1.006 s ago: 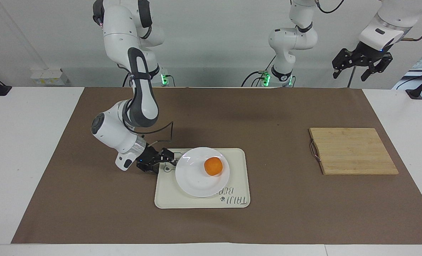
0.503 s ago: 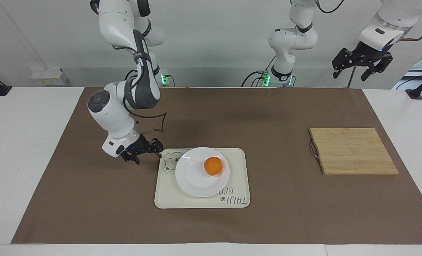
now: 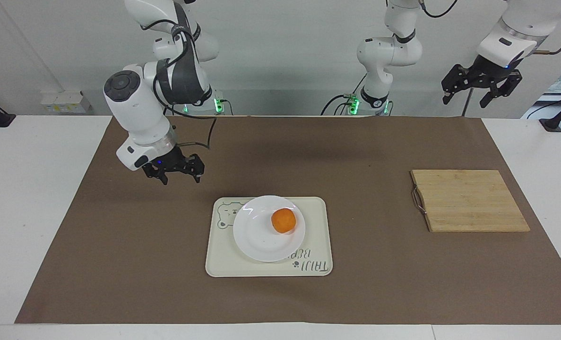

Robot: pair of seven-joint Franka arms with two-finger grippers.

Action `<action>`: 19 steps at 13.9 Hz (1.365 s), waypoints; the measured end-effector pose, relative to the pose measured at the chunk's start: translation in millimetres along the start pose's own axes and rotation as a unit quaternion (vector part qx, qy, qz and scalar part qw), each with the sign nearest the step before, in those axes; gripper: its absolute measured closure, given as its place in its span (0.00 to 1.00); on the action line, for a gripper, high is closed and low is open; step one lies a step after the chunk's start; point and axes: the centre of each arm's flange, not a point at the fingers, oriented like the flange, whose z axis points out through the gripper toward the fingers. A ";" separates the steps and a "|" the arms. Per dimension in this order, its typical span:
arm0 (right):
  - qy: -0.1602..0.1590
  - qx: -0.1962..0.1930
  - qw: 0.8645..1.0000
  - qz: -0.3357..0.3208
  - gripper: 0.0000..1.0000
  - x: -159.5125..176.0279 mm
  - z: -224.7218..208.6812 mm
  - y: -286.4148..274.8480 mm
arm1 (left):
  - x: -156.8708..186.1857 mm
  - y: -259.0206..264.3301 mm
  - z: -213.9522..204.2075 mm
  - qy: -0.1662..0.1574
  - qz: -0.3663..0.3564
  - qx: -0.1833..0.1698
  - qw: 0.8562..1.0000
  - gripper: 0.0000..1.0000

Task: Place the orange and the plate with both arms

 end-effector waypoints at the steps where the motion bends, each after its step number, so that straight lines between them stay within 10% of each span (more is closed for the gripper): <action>1: -0.004 0.000 1.000 0.022 0.00 -5.6 -11.2 5.7 | 0.0 0.0 0.0 0.000 0.000 0.000 1.000 0.00; 9: -0.045 -0.019 0.994 0.100 0.00 -41.8 -54.5 97.7 | 0.0 0.0 0.0 0.000 0.000 0.000 1.000 0.00; 19: 0.031 -0.025 0.996 0.080 0.00 -74.3 -147.5 88.3 | 0.0 0.0 0.0 0.000 0.000 0.000 1.000 0.00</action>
